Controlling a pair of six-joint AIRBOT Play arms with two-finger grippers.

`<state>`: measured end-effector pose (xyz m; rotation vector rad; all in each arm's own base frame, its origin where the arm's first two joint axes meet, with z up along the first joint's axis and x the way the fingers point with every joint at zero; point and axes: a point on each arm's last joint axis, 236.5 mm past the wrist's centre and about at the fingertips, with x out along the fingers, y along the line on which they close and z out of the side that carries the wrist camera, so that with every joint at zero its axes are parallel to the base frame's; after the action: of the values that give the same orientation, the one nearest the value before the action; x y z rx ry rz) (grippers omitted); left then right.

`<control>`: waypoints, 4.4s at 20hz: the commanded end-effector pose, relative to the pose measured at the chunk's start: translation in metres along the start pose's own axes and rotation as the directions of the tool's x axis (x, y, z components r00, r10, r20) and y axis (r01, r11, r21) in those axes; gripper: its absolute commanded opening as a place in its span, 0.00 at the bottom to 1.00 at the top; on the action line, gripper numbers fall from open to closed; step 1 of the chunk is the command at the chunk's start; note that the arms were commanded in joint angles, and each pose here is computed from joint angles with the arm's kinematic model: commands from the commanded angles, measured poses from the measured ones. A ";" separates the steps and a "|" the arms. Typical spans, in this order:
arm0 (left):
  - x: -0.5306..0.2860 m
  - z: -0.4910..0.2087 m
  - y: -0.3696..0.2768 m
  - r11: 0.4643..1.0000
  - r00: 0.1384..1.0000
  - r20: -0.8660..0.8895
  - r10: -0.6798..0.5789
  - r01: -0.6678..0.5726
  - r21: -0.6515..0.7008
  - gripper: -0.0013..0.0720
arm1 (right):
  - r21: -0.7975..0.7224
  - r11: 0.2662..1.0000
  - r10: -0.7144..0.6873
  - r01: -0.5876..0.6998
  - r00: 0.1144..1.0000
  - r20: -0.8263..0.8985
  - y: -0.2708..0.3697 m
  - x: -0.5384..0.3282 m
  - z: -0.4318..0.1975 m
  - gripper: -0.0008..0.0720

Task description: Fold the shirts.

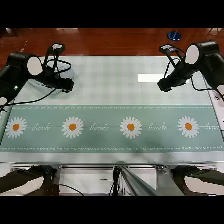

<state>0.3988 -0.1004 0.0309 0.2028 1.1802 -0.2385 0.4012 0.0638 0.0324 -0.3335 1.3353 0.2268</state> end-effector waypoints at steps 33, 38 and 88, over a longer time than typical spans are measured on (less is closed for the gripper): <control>0.065 0.039 0.140 0.930 0.974 0.194 0.120 -0.042 -0.365 1.00 | -0.003 0.999 -0.034 0.034 0.996 0.077 -0.008 -0.001 0.018 0.63; 0.125 0.010 0.135 0.931 0.995 0.082 0.050 -0.017 -0.364 1.00 | -0.003 0.999 -0.033 0.034 0.996 0.077 -0.008 -0.001 0.018 0.63; 0.003 -0.132 -0.093 0.536 0.671 0.089 -0.736 0.658 -0.529 0.99 | 0.089 0.968 -0.248 0.236 0.956 0.159 -0.054 -0.120 -0.033 0.68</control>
<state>0.2692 -0.1375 0.0013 -0.6173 1.3734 -0.5940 0.3612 0.0045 0.1481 -0.4068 1.1279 0.0018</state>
